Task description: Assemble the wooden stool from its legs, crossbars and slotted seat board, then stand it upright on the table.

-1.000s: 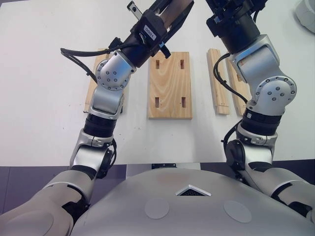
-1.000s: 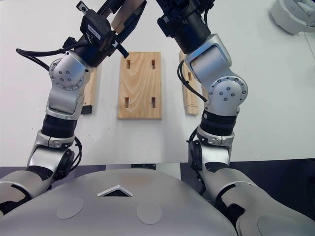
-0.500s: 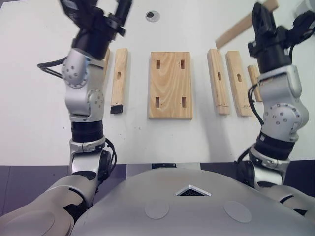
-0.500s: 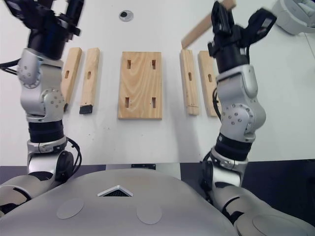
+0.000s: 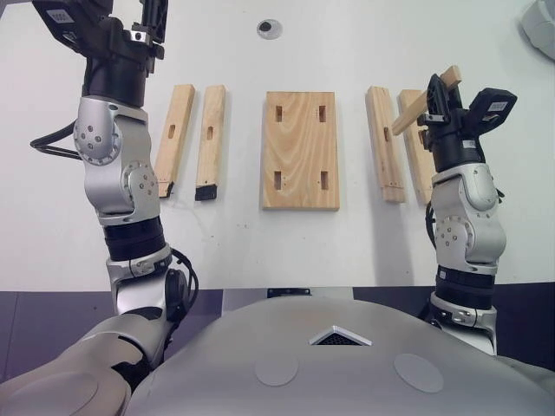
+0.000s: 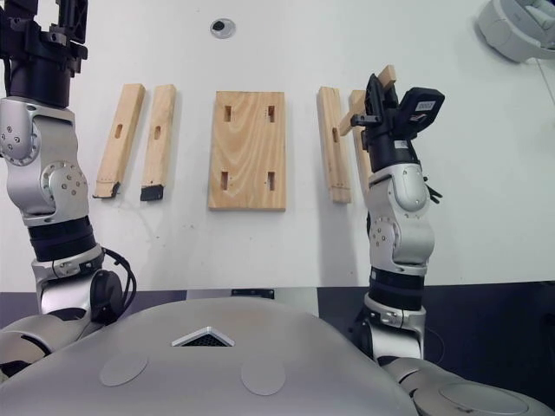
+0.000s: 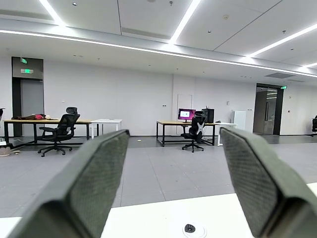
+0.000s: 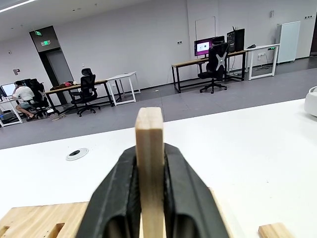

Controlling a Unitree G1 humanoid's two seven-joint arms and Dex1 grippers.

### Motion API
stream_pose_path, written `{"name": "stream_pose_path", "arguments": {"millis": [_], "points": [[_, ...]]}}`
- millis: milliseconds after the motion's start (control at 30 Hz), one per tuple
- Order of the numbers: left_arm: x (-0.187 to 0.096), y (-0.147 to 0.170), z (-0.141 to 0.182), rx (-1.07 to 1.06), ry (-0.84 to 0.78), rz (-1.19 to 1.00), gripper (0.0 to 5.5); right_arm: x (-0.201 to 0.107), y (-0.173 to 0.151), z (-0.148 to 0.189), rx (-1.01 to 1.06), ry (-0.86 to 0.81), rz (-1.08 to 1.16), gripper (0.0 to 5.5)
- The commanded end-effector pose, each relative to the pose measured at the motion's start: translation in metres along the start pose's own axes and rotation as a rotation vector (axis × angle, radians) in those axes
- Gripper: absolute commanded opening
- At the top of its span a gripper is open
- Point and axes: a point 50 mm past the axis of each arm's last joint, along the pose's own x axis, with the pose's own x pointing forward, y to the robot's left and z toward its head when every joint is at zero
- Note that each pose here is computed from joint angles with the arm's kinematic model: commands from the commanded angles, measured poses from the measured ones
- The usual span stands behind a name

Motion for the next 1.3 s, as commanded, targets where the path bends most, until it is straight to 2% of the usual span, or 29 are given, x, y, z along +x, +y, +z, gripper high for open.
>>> {"name": "stream_pose_path", "arguments": {"millis": [33, 500, 833, 1100, 1300], "points": [[-0.001, -0.001, -0.002, 0.009, 0.018, 0.001, 3.38, 0.004, 0.005, -0.004, 0.021, 0.002, 0.007, 0.41], [-0.001, 0.001, -0.003, 0.014, 0.040, -0.028, 3.38, -0.003, 0.007, -0.020, -0.075, 0.015, 0.004, 0.41], [-0.003, 0.003, -0.002, 0.018, 0.047, -0.024, 3.38, -0.024, -0.021, -0.063, -0.174, 0.164, -0.028, 0.41], [-0.002, 0.005, -0.001, 0.027, 0.051, -0.026, 3.38, -0.045, -0.037, -0.105, -0.191, 0.445, -0.092, 0.41], [-0.001, 0.006, -0.001, 0.032, 0.053, -0.025, 3.38, -0.046, -0.036, -0.109, -0.166, 0.450, -0.093, 0.41]]}}
